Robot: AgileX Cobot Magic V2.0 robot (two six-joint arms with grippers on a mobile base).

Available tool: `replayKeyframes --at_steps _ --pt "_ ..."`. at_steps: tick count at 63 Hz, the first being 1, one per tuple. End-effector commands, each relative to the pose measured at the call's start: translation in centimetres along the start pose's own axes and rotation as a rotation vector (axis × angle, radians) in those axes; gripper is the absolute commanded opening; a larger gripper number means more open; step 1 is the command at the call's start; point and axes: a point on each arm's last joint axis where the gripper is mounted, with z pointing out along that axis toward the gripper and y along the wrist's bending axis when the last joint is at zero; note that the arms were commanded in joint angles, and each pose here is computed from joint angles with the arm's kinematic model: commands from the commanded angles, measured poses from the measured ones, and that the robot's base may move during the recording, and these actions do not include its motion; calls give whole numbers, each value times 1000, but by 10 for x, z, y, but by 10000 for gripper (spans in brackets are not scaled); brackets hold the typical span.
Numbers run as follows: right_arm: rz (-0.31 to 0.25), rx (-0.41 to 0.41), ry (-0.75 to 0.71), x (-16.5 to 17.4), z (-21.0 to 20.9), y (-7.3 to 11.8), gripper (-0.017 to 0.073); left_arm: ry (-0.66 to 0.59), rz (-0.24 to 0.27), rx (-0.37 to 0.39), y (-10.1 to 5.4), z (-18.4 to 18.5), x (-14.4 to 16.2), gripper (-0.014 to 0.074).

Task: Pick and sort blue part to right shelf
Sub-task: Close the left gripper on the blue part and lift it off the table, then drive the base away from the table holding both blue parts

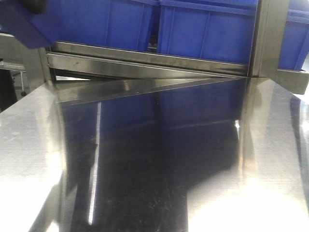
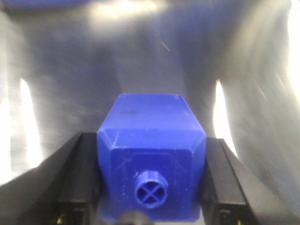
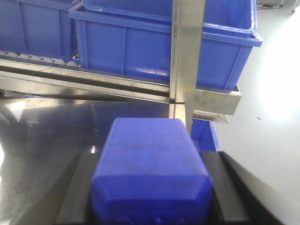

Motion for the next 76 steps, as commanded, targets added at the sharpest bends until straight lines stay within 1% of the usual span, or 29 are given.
replayKeyframes --at_steps 1,10,19,26,34,39,44,46,50,76 --pt "-16 -2 -114 -17 -4 1 400 -213 -26 -17 5 -30 -9 293" --pt "-16 -2 -114 -17 -4 1 400 -304 -58 -80 20 -53 8 293" --pt "-16 -2 -114 -17 -4 1 400 -367 -70 -146 30 -74 26 293" --pt "-16 -2 -114 -17 -4 1 400 -408 -55 -212 37 -90 40 293" --pt "-16 -2 -114 -17 -4 1 400 -475 -38 -273 38 -111 53 293" --pt "-16 -2 -114 -17 -4 1 400 -519 -13 -303 37 -124 58 293" --pt "-16 -2 -114 -17 -4 1 400 -550 30 -331 35 -134 61 293" --pt "-16 -2 -114 -17 -4 1 400 -560 40 -337 34 -137 62 293" --pt "-16 -2 -114 -17 -4 1 400 -575 44 -338 32 -141 63 293" --pt "-16 -2 -114 -17 -4 1 400 -577 45 -338 32 -141 63 293"
